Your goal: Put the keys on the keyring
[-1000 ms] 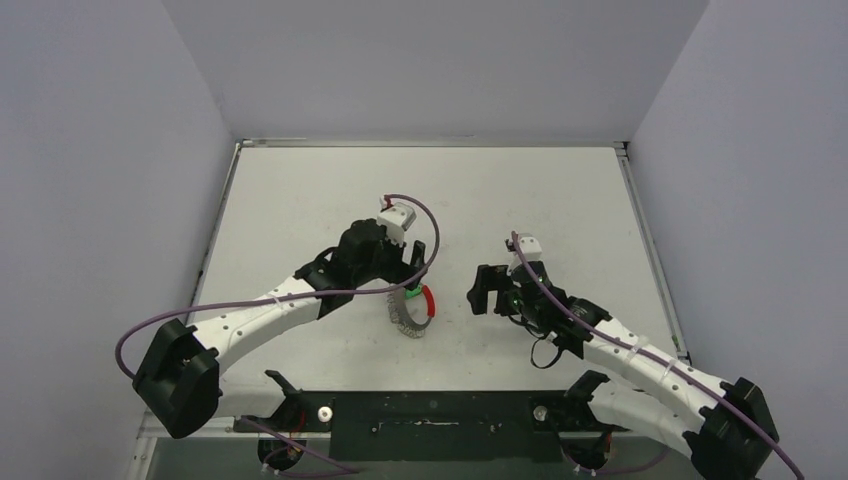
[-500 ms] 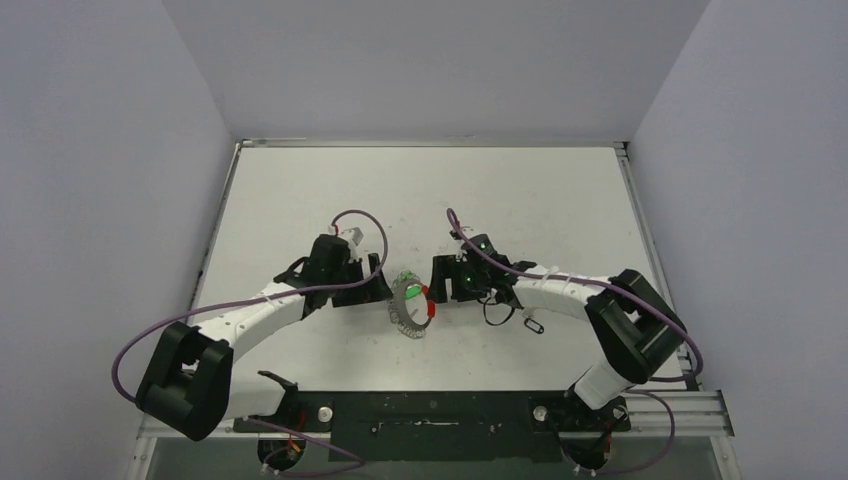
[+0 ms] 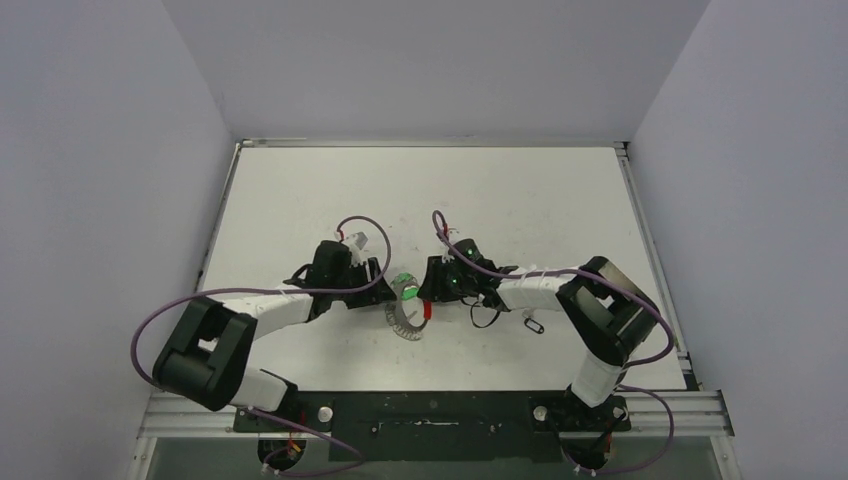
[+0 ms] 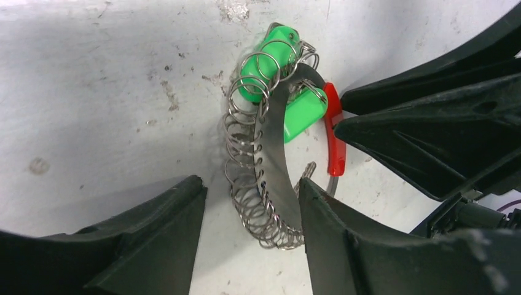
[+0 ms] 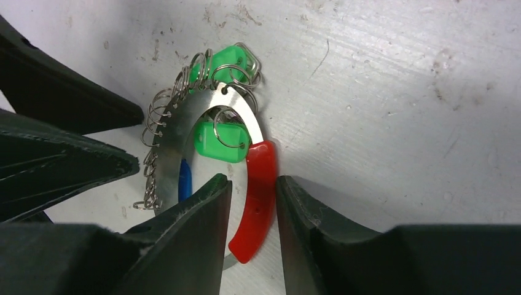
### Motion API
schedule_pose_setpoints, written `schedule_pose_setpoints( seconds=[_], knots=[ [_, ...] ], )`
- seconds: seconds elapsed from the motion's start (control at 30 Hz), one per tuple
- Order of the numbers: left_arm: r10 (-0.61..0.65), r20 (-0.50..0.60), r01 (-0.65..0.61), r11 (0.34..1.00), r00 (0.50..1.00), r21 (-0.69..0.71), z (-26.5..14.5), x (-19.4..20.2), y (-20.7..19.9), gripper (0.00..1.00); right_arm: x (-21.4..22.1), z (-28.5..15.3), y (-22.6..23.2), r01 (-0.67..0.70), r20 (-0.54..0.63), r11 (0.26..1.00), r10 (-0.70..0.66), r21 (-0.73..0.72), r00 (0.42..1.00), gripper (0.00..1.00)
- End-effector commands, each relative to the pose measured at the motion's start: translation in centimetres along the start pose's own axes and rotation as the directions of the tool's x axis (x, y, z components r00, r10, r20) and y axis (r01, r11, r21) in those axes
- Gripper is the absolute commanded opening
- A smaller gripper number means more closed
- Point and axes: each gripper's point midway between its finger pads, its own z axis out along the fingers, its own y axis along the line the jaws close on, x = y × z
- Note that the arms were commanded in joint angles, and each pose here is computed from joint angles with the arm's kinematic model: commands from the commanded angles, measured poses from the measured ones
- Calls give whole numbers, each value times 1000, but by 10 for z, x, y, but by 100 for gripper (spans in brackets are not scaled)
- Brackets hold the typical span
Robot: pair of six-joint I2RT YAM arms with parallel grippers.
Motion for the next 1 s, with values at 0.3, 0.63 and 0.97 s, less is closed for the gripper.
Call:
schedule_pose_setpoints(
  seconds=[0.3,0.63,0.97],
  knots=[
    [132,-53,-118,970,990,214,61,-24,-42,24,76,-4,14,-132,-23,991,132,-5,991,22],
    [356,-3,-354,931,935,87,44,-45,-55,46,56,-39,26,-34,33,999,32,43,999,49],
    [301,109,-273,938,947,-216,-33,-51,4,64,6,-39,13,38,50,999,-40,33,998,68]
  ],
)
